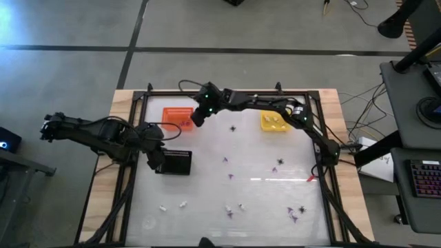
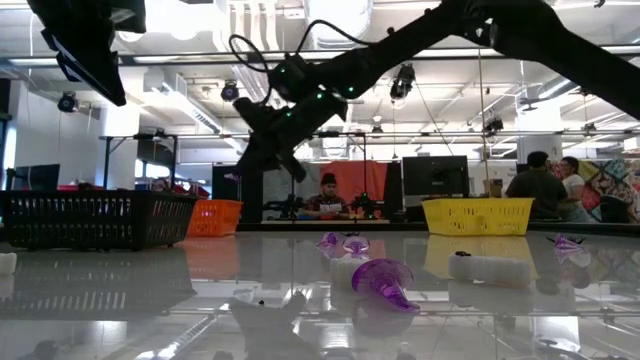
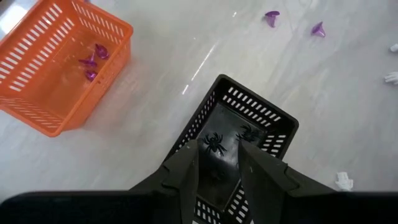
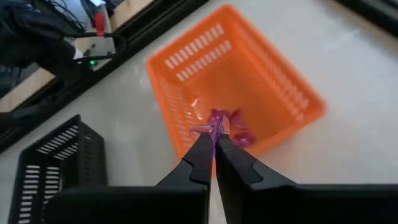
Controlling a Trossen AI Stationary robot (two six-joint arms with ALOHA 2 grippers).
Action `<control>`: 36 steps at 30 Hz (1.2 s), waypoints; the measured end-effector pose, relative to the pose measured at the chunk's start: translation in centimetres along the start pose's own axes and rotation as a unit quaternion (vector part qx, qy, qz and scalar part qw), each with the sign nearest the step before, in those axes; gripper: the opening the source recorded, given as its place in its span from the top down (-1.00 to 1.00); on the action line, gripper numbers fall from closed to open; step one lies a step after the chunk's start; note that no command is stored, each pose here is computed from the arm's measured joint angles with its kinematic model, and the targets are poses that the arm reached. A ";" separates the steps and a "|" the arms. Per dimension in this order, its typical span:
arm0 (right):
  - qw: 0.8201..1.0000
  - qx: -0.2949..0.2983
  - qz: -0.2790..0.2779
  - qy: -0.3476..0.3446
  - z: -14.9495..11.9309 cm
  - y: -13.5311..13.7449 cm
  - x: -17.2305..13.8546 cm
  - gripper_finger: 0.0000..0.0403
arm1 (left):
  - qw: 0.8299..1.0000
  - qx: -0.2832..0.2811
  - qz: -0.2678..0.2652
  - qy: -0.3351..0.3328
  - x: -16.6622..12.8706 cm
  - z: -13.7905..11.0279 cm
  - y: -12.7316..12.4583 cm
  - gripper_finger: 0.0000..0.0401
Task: Sort Halloween decoration
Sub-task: Put the violet witch hat into the orange bin, then put the white skeleton toy into the yellow bin
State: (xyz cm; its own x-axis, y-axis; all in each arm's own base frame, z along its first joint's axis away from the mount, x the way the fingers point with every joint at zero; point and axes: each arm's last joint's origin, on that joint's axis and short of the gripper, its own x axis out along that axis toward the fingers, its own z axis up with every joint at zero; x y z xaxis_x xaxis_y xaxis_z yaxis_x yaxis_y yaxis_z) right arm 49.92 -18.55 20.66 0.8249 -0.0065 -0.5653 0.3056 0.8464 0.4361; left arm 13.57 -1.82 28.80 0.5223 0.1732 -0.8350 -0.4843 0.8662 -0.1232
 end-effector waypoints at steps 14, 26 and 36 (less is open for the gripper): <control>0.996 0.047 0.070 0.031 -0.5 0.3 4.4 0.96 | 1.000 -0.007 -0.004 -0.006 0.1 0.2 -0.1 0.52; 0.999 -0.003 0.028 0.016 0.7 0.5 3.9 0.68 | 1.000 -0.008 -0.007 -0.004 0.1 0.2 -0.2 0.52; 0.997 -0.017 0.005 0.074 1.1 0.9 2.1 0.44 | 0.998 -0.014 -0.051 0.035 0.2 0.0 -0.5 0.52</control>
State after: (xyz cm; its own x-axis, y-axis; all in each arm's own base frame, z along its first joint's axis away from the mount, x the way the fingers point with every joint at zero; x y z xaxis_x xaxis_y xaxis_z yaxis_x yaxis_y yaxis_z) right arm 52.42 -18.38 20.63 0.7477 0.0790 -0.6593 0.2788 0.8638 0.4197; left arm 13.88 -2.24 28.71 0.5199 0.0495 -0.8528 -0.4510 0.8638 -0.2247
